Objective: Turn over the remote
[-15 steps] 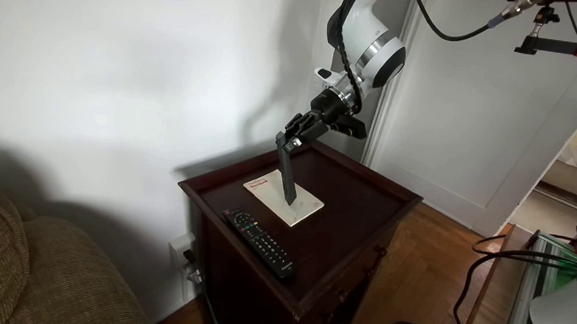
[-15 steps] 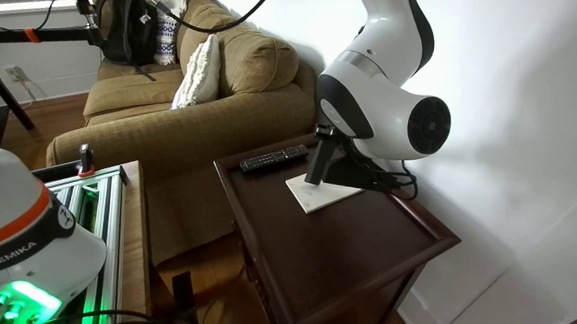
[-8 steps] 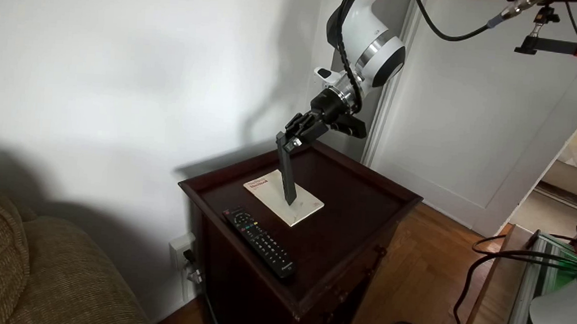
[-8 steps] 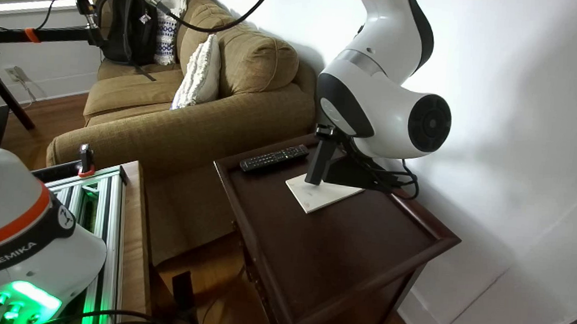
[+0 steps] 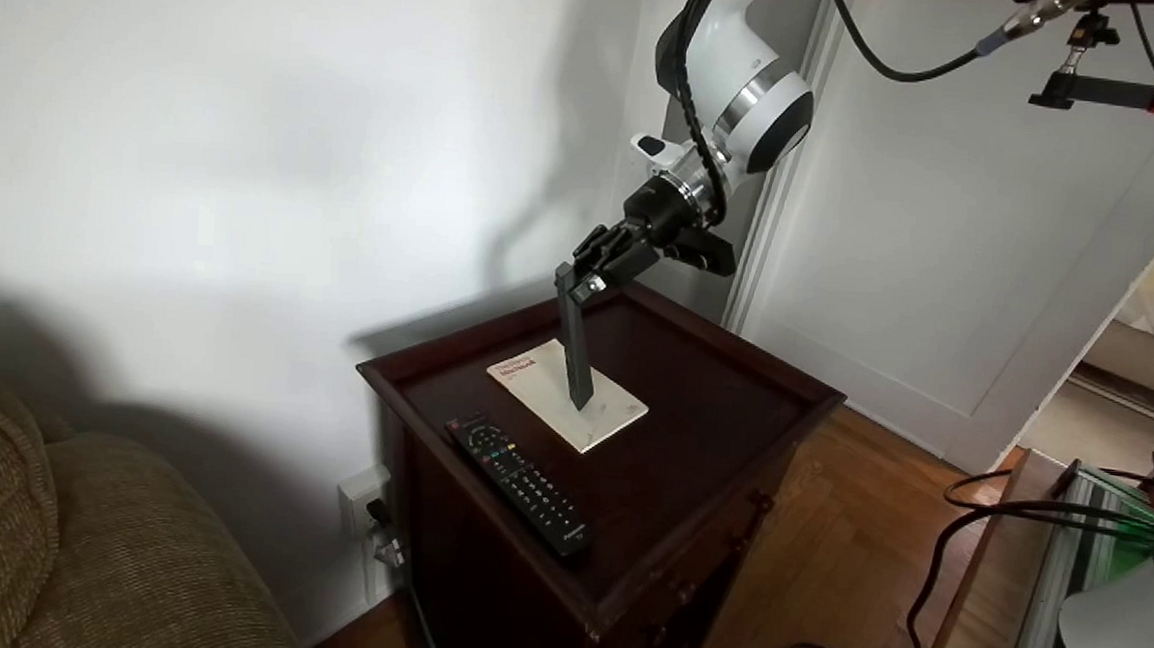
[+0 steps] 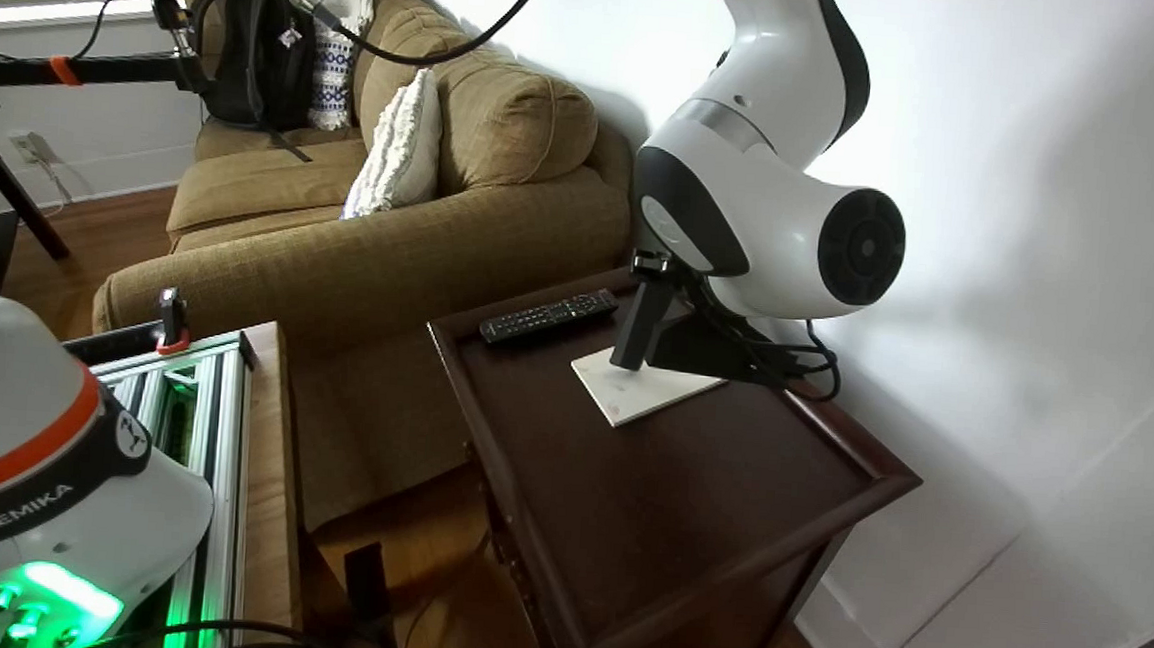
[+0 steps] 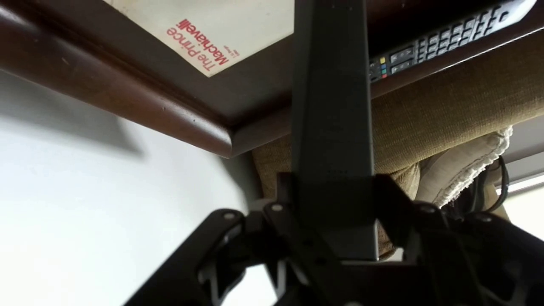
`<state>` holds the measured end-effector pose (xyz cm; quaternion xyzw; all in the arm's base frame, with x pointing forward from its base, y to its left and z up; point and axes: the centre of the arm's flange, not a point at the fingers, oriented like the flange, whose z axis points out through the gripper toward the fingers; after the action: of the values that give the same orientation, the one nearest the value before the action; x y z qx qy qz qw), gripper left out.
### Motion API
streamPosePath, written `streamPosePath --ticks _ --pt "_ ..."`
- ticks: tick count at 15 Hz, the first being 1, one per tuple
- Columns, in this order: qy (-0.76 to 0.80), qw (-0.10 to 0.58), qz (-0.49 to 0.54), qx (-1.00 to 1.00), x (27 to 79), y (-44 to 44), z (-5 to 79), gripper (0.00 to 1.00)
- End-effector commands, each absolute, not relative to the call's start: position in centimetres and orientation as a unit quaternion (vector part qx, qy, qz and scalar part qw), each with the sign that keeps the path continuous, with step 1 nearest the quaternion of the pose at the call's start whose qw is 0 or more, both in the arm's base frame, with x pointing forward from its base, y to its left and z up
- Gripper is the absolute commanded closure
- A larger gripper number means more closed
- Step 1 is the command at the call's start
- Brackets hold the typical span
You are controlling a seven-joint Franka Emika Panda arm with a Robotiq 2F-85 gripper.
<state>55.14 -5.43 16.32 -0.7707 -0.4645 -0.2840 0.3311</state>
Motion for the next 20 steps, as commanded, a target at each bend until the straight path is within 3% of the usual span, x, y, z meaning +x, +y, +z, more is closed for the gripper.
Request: streamPosePath --ticks 1,2,3,5,6,7,9,13,17,19,20 --pt "-0.477 0.299 -0.267 -0.783 54.2 -6.3 14.4 0.61" --pt "-0.477 0.298 -0.267 -0.783 54.2 -6.4 14.4 0.56" --pt "-0.477 0.297 -0.267 -0.783 54.2 -6.4 14.4 0.59" --pt "-0.476 0.296 -0.266 -0.784 54.1 -6.5 14.5 0.74" --pt "-0.476 0.296 -0.266 -0.784 54.1 -6.5 14.5 0.74" --pt "-0.476 0.296 -0.266 -0.784 54.1 -6.5 14.5 0.59" --pt "-0.476 0.295 -0.266 -0.785 54.0 -6.6 14.5 0.51" --pt "-0.478 0.272 -0.257 -0.795 53.7 -7.3 13.8 0.20" --pt "-0.479 0.250 -0.248 -0.804 53.1 -7.8 12.9 0.03" --pt "-0.481 0.243 -0.243 -0.807 53.1 -7.8 12.8 0.00" --pt "-0.480 0.241 -0.242 -0.808 53.1 -7.9 12.8 0.03"
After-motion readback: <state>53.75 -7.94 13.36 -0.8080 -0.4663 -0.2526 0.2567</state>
